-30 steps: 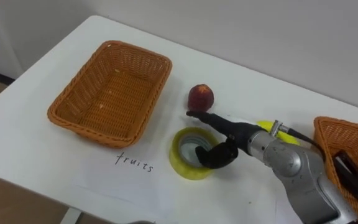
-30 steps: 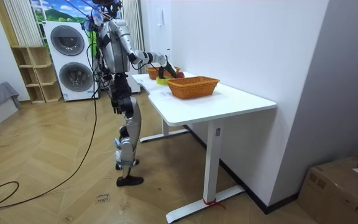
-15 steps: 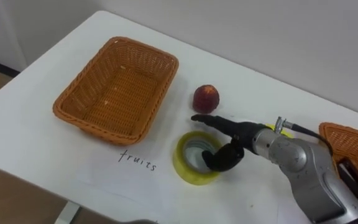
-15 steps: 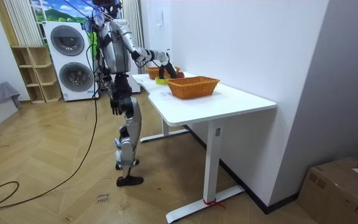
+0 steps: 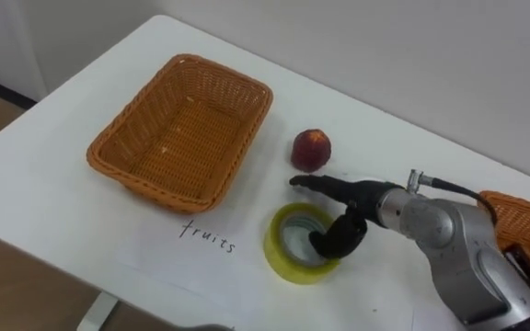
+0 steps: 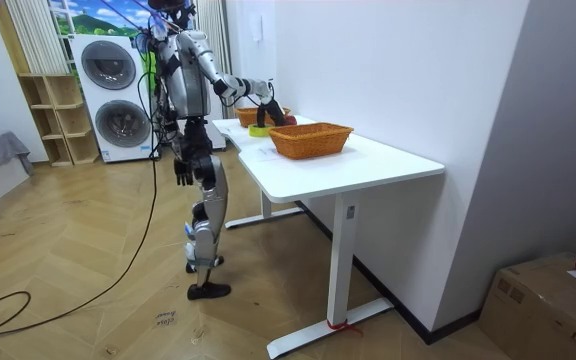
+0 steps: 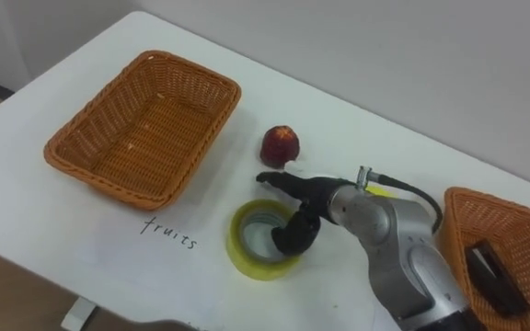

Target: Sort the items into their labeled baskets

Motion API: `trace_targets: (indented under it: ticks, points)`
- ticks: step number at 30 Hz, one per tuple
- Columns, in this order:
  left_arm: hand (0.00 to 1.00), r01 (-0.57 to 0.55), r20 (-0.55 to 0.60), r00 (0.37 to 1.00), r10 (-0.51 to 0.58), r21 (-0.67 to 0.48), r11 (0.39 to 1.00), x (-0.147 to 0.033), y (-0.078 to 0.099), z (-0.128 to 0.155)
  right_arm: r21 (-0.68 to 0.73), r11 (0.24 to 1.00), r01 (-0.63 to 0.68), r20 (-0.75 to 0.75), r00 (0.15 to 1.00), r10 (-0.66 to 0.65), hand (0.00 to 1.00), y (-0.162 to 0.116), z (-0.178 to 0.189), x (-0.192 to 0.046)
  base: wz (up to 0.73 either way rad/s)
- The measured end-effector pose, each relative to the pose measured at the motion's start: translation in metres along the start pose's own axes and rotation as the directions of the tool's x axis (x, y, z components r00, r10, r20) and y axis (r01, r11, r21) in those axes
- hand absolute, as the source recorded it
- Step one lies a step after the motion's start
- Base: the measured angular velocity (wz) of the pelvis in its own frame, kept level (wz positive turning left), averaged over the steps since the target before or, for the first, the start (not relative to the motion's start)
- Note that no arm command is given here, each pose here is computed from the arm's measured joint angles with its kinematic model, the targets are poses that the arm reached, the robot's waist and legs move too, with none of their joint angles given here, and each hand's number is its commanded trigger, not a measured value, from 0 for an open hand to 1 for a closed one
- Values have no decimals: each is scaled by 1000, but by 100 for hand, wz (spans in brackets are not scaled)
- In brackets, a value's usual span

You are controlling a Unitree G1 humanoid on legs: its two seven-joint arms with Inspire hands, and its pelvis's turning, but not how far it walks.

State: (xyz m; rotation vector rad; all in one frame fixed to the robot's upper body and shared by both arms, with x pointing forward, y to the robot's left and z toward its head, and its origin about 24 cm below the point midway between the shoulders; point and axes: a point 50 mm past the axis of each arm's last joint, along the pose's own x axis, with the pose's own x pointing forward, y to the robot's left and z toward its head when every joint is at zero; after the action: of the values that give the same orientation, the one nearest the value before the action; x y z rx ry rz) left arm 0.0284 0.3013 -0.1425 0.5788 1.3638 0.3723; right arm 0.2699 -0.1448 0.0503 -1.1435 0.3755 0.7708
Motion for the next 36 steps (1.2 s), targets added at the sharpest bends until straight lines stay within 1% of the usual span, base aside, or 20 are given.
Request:
trace_targets:
  ticks: [4, 5, 6, 7, 11, 14, 17, 22, 32, 36]
  points:
    - [0, -4, 3, 1000, 4, 1, 1000, 0, 2, 1, 0, 1000, 1, -11, 1000, -1, 0, -1, -1, -1, 0]
    - [0, -2, 4, 1000, 2, 2, 1000, 0, 2, 1, 0, 1000, -1, -18, 1000, 1, 22, -1, -2, -1, 0]
    - [0, -4, 5, 1000, 4, 1, 1000, 1, 2, 2, -8, 1000, -3, -25, 1000, 3, 92, -1, -2, -1, 0]
    - [0, -5, 6, 1000, 5, -1, 1000, 1, 2, 2, -14, 1000, -2, -29, 1000, 2, 100, -2, -2, -1, 0]
    - [0, -8, 14, 1000, 8, -8, 1000, 2, 3, 7, -25, 1000, -3, -40, 999, 2, 100, -2, -3, -1, 0]
    - [0, -9, 18, 1000, 9, -9, 1000, 2, 3, 8, -51, 998, 29, -56, 998, -32, 100, -9, -1, -2, 0]
    - [0, -15, 17, 1000, 15, -9, 1000, 2, 3, 7, -55, 998, 34, -57, 998, -37, 100, -11, -1, -1, 0]
    - [0, -21, 23, 1000, 21, 2, 1000, 1, 2, 8, -59, 998, 7, -64, 998, -11, 100, -9, -1, -1, 0]
    - [0, -13, 12, 1000, 13, 8, 1000, 1, -1, 6, -62, 998, -11, -63, 998, 7, 100, -8, 0, 0, 0]
    - [0, -15, 24, 1000, 14, 25, 1000, 0, -3, 8, -49, 999, -9, -52, 999, 7, 100, -8, 0, 1, 0]
